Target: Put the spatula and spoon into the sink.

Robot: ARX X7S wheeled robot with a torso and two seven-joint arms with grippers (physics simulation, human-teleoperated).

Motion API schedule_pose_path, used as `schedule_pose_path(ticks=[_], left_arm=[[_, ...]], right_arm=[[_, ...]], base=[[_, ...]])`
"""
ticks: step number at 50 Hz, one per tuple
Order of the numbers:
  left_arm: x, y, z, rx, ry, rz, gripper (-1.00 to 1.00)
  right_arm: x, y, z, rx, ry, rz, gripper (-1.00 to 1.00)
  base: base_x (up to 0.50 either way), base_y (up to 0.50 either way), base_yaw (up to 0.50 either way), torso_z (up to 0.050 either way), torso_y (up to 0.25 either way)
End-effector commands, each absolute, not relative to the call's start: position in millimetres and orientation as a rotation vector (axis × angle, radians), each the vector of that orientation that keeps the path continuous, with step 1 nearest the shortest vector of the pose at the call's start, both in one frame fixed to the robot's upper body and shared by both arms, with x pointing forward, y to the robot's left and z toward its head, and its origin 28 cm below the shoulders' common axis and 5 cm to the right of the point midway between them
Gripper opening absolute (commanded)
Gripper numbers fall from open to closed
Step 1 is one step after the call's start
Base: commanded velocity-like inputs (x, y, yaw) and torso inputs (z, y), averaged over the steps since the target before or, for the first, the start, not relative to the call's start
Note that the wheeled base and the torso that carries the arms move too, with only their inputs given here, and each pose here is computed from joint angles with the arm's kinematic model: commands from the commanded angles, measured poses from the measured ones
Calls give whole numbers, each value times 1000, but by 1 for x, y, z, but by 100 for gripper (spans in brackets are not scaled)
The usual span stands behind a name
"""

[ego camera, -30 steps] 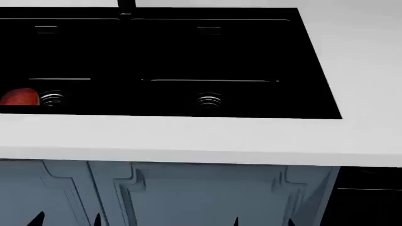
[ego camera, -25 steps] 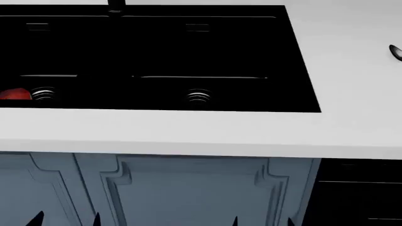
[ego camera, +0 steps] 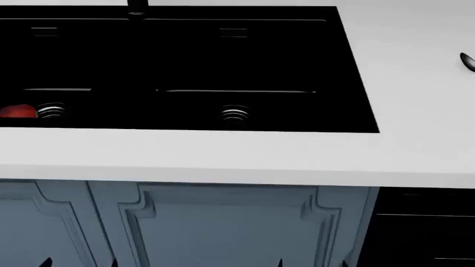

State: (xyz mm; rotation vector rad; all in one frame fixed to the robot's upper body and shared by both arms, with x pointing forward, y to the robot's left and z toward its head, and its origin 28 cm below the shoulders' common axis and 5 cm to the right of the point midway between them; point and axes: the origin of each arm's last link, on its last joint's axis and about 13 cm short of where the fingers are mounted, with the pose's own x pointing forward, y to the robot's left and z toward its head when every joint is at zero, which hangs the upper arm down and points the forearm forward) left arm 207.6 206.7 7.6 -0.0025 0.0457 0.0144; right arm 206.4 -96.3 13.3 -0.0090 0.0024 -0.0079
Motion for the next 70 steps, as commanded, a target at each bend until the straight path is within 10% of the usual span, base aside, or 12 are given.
schedule_pose_path(ticks=[1,70], left_arm=[[208,206,10,11,50,21,100],[264,251,273,80,-19,43,100]], right_arm=[[205,-96,13,-17,6,1,100],[183,-163,268,-137,-147,-39,100]], base=[[0,0,0,0,0],[0,0,0,0,0]])
